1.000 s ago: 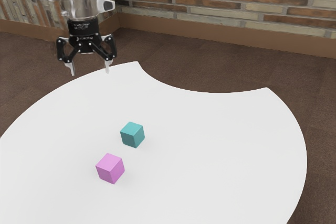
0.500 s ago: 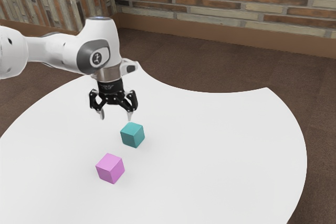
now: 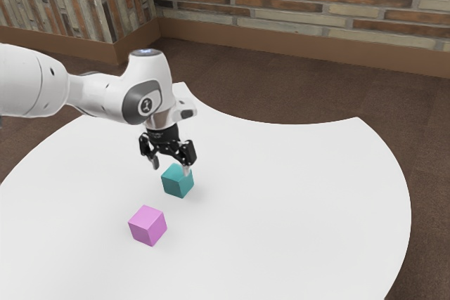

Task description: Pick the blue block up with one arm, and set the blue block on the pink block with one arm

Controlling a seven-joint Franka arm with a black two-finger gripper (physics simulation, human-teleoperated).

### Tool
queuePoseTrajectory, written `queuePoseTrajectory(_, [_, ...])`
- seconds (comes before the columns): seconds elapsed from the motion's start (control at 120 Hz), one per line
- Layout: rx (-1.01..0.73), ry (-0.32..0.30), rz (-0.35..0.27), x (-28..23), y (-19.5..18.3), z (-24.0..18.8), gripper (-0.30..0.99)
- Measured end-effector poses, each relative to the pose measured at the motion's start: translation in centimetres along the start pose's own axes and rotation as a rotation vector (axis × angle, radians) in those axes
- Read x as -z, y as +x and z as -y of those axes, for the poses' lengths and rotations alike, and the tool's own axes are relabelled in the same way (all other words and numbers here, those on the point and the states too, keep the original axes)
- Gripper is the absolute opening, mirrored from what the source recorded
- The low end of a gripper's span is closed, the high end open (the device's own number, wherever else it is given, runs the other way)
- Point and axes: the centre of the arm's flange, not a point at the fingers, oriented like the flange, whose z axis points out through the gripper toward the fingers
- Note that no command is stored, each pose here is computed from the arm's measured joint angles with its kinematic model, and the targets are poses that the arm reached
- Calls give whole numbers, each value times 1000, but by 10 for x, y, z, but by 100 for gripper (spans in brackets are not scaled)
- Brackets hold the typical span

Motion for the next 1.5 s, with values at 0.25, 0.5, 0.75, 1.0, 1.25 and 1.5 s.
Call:
queuePoseTrajectory(0.25, [-89,-2,-21,-16,14,10,69])
queuePoseTrajectory(0.5, [-155,-17,-39,-22,28,12,69])
queuePoseTrajectory(0.75, [-163,-65,-37,-24,13,16,69])
queuePoseTrajectory(1.0, [-173,-86,-9,-52,15,23,69])
queuePoseTrajectory(1.25, [-193,-82,-15,-63,27,28,69])
queuePoseTrajectory(1.5, [-209,-86,-12,-71,32,28,69])
